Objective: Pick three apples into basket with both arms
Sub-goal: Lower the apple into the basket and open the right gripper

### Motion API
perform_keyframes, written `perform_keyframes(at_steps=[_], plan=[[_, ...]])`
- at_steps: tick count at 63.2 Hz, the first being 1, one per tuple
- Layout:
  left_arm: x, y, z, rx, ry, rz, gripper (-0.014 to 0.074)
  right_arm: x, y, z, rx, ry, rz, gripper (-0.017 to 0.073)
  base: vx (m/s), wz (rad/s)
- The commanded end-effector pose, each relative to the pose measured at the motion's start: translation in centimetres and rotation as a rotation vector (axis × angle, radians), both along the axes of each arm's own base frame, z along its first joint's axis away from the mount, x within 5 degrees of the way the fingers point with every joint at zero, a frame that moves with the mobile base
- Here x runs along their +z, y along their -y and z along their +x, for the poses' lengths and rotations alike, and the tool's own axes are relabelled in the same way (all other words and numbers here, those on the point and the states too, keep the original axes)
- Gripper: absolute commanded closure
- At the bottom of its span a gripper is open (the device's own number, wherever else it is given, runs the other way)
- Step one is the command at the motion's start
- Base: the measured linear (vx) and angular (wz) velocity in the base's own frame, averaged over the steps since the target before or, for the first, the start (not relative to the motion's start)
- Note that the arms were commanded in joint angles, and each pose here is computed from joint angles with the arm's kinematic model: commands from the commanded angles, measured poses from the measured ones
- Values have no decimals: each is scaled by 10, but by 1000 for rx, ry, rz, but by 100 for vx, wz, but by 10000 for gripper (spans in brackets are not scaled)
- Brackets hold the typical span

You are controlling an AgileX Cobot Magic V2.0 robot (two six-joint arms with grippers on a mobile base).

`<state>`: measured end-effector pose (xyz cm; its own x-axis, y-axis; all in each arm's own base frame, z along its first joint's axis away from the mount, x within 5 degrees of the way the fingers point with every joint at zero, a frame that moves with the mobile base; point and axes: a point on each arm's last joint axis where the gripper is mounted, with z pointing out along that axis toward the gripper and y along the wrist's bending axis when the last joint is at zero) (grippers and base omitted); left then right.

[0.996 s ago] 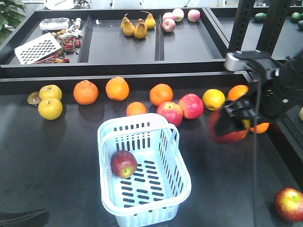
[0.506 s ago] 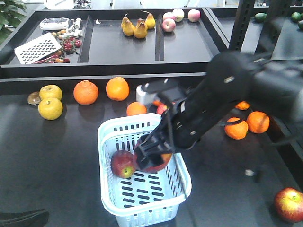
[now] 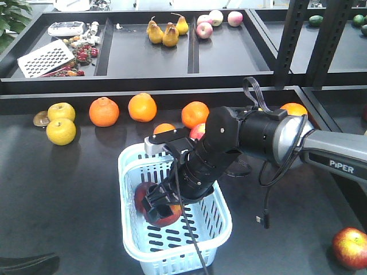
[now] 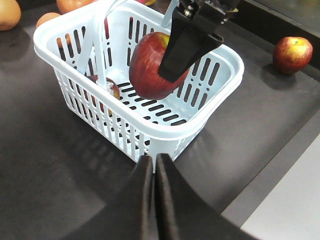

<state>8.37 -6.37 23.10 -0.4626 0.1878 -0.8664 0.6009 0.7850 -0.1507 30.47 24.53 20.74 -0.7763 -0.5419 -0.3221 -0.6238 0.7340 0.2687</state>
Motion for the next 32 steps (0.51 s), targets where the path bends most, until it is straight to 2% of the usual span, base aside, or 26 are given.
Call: perform_keyframes(at_steps=[1,6,13,24,32], plan=[[10,0,4,41,30,-52,601,29,-1,3,-17,98,77,-2,0,0],[10,0,4,41,30,-52,601,29,-1,3,-17,99,77,-101,0,0],[10,0,4,41,30,-52,601,28,-1,4,-15,102,74,-156,0,0],[10,0,4,41,30,-52,601,29,2,1,7,85,43,-122,0,0],[10,0,4,41,30,-52,601,36,9,-7,27,53,-2,-31,0,0]])
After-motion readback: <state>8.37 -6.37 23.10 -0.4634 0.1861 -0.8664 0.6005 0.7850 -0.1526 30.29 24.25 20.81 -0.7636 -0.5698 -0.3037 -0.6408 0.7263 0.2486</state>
